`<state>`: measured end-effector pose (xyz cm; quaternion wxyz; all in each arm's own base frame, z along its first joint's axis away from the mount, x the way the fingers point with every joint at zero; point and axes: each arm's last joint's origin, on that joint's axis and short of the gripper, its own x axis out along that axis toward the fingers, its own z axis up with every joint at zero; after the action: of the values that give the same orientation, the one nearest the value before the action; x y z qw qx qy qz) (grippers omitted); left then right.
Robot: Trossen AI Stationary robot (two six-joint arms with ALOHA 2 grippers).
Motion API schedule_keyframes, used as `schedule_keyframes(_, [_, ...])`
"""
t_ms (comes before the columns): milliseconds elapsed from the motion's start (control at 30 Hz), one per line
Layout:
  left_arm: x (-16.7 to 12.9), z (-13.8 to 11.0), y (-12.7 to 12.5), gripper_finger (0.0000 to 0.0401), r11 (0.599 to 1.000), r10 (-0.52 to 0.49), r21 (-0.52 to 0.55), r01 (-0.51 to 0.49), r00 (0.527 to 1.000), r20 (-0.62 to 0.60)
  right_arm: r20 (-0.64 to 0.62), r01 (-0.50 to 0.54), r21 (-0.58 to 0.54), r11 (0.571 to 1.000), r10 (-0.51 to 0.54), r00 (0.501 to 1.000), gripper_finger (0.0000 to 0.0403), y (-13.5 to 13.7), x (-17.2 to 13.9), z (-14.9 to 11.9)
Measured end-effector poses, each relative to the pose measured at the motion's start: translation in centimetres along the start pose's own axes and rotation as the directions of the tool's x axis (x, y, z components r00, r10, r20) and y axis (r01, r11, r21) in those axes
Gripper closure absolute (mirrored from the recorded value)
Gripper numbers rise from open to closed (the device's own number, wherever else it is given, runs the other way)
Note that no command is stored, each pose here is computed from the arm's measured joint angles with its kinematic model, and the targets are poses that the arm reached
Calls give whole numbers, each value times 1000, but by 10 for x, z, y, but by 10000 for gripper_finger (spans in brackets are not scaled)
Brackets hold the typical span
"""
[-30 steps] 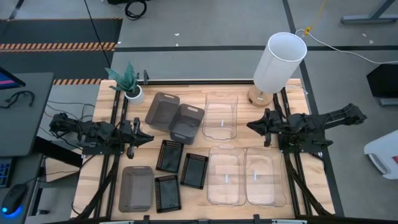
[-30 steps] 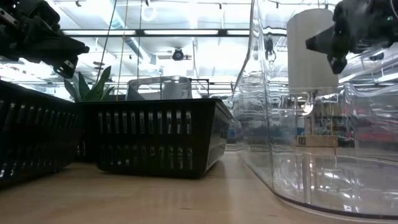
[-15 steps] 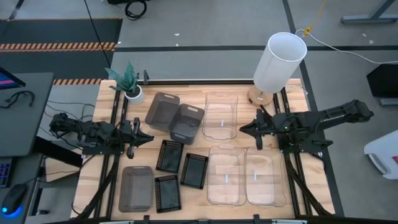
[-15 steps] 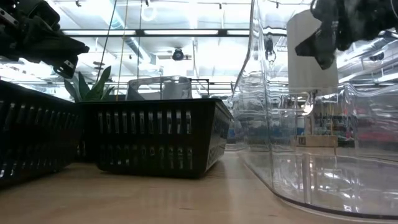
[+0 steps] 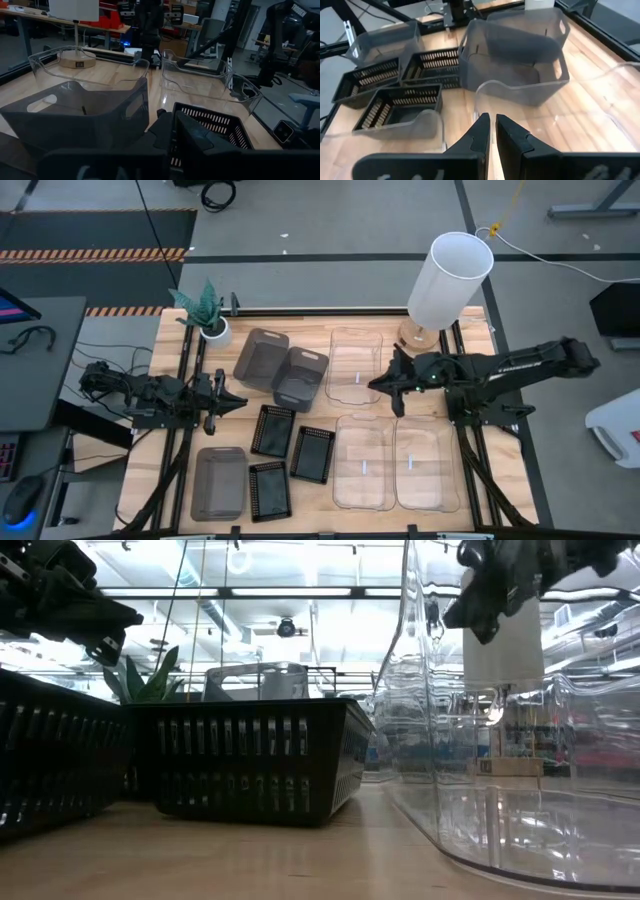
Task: Stack baskets by color
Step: Stack the bottom left transparent bin on the top transparent bin
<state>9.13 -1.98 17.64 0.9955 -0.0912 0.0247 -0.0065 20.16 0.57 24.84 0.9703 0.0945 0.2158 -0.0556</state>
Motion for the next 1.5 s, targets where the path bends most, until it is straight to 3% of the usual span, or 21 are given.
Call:
schedule_keyframes(233, [0, 0, 0, 366, 1000, 0, 0, 0, 1000, 0, -30, -33, 60, 998, 35, 999, 366, 14, 14, 10])
schedule_keyframes(400, [0, 0, 0, 368, 1000, 0, -1, 0, 1000, 1, -108, -41, 95, 995, 51, 993, 366, 34, 32, 2])
schedule_keyframes(733, [0, 0, 0, 367, 1000, 0, 0, 0, 1000, 0, -261, -18, 51, 999, 30, 965, 366, 84, 56, 4])
schedule_keyframes(867, [0, 0, 0, 366, 1000, 0, 0, 0, 1000, 0, -385, 56, -25, 998, -61, 921, 366, 93, 65, 9])
schedule_keyframes(1100, [0, 0, 0, 375, 1000, 0, 0, 0, 1000, 0, -579, 126, -133, 983, -180, 795, 341, 96, 87, 28])
schedule_keyframes(1267, [0, 0, 0, 372, 1000, 0, 0, 0, 1000, 0, -655, 118, -211, 970, -230, 720, 289, 100, 96, 36])
schedule_keyframes(1400, [0, 0, 0, 367, 1000, 0, 0, 0, 1000, 0, -668, 89, -250, 964, -239, 705, 250, 102, 101, 43])
schedule_keyframes(1500, [0, 0, 0, 368, 1000, 0, 0, 0, 1000, 0, -696, 0, -257, 966, -185, 693, 235, 100, 102, 44])
